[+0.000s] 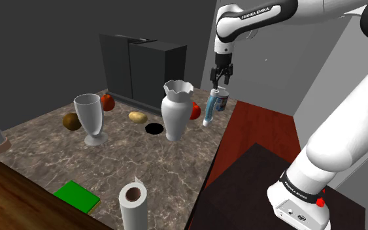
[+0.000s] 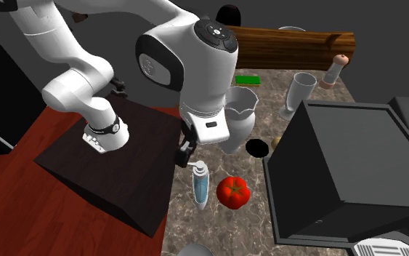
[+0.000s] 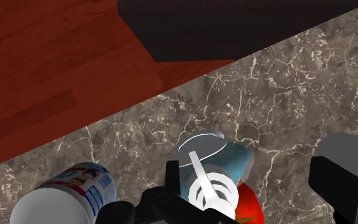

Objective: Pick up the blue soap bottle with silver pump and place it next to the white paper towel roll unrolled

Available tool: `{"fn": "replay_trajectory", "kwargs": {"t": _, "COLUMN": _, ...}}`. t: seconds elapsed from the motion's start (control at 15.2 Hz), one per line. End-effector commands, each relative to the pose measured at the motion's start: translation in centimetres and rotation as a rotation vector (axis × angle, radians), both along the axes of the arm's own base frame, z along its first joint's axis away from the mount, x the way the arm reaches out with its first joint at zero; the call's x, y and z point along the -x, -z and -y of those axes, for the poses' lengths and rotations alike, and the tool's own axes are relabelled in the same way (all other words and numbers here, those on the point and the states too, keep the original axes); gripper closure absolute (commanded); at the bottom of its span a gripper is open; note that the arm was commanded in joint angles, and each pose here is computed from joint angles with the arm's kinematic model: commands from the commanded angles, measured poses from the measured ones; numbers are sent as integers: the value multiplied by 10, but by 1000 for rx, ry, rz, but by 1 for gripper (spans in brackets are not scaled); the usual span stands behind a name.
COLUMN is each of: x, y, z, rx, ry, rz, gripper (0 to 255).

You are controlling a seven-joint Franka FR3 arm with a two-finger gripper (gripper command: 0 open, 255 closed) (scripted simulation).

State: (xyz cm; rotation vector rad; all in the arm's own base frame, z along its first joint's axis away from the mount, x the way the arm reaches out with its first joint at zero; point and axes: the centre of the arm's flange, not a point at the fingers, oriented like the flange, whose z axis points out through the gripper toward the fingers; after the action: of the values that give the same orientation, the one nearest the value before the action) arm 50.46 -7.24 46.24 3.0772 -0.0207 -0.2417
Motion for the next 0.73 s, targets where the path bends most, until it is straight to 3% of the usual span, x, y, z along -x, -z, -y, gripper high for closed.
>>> {"fn": "replay_trajectory", "kwargs": {"t": 0.0, "x": -21, "y": 5, "z": 9, "rx": 4, "ry": 6, "rz": 12, "gripper": 0}}
{"fn": "replay_trajectory", "kwargs": {"t": 0.66, "x": -22, "y": 47, "z": 14, "rx": 5, "ry": 8, "rz": 15, "gripper": 0}}
